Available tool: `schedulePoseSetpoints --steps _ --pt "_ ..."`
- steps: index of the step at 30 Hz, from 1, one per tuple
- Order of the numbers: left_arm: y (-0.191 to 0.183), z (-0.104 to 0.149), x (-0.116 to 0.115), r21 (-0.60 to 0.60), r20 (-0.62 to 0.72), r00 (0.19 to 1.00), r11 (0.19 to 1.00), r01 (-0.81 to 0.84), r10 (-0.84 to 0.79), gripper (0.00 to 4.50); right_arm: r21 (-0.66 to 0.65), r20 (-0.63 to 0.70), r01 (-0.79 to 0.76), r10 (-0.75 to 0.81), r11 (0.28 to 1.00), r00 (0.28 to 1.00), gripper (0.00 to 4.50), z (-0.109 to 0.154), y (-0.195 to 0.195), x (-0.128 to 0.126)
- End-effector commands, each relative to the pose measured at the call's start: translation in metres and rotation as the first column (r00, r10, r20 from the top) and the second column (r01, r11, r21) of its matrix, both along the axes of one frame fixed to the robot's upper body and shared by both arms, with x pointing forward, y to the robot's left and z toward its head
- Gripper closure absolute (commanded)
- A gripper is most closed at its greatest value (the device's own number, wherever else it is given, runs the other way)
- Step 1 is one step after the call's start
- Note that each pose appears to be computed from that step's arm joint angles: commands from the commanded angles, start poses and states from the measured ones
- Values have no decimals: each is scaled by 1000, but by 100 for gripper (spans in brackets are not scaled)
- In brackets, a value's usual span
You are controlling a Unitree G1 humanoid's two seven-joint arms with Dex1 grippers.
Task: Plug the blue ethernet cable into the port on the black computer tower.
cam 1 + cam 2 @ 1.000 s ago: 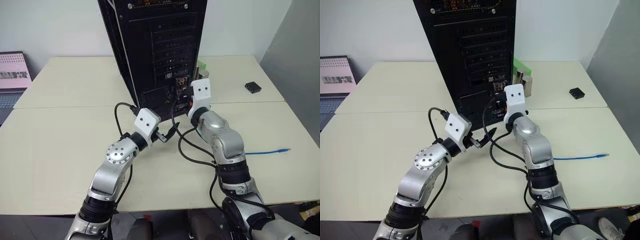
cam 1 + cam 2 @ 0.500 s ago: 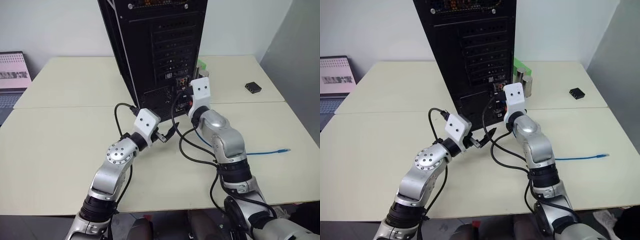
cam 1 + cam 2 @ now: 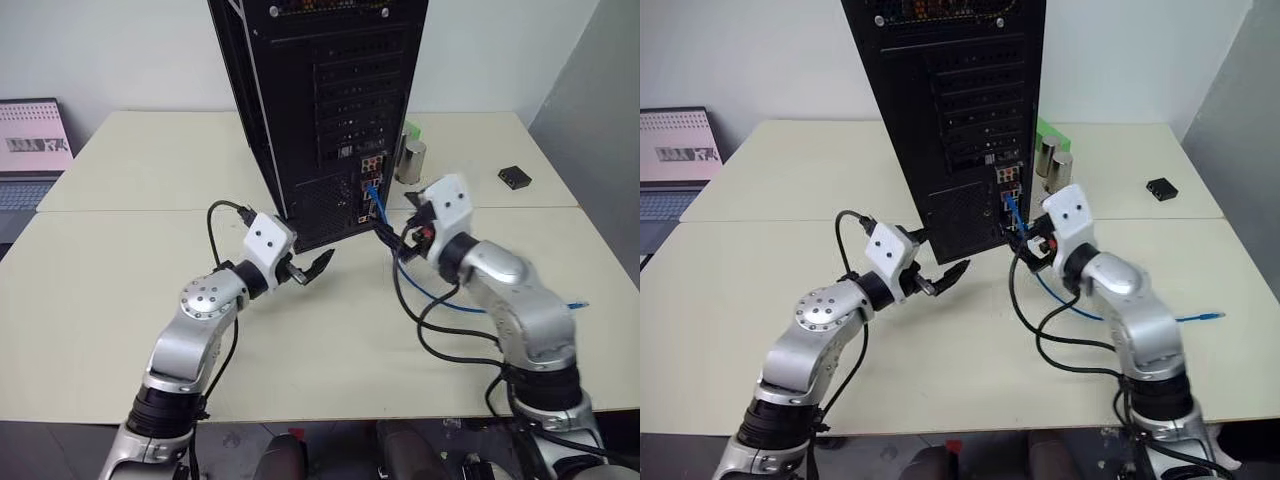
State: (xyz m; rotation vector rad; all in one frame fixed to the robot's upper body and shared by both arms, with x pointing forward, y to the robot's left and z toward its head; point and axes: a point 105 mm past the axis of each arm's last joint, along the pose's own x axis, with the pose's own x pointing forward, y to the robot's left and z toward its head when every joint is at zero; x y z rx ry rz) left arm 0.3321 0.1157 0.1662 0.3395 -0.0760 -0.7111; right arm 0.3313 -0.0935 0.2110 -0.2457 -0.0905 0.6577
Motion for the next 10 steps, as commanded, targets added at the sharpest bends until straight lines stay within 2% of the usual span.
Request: schedulePoseSetpoints --steps 1,4,10 --pt "6 37 -4 -15 101 994 999 52 -50 0 -81 90 -105 112 991 990 6 20 -20 -20" --pt "3 38 -10 15 90 991 995 102 -103 0 -101 90 -167 177 981 980 6 26 -30 -28" --pt "-2 34 -20 -15 29 981 982 190 -190 0 -86 80 -187 193 979 978 6 28 -35 -28"
